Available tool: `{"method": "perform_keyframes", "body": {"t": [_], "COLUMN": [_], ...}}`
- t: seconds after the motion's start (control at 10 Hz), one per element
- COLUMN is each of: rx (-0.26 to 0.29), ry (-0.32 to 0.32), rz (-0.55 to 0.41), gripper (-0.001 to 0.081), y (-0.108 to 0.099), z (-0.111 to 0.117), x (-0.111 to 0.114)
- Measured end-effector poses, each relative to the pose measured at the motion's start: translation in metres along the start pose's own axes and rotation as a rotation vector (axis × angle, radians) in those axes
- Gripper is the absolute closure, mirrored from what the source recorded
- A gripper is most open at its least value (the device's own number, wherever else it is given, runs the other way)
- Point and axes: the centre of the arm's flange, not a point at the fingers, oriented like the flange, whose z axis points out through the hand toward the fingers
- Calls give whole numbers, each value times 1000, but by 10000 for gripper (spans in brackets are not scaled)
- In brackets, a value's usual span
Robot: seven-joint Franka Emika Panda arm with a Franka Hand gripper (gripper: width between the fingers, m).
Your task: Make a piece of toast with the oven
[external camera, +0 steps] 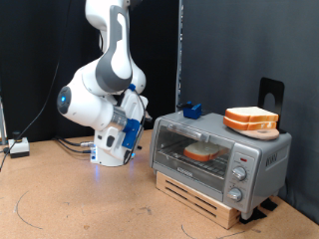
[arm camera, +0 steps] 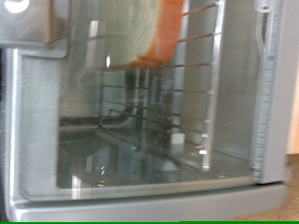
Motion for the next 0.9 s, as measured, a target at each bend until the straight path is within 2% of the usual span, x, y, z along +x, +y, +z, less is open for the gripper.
{"method": "perform_keyframes", "body": {"t": [0.3, 0.4, 0.5, 0.6, 0.7, 0.8, 0.9], "rx": [35, 34, 86, 168, 250, 307, 313], "ry": [19, 17, 23, 27, 18, -5, -54], "rz": [28, 27, 47, 49, 43, 47, 75], "gripper": [-3, -3, -3, -3, -3, -3, -3], "y": [19, 18, 12, 0, -12, -22, -30], "z": [-24, -23, -22, -24, -25, -25, -23], "x": [20, 20, 21, 26, 35, 44, 52]}}
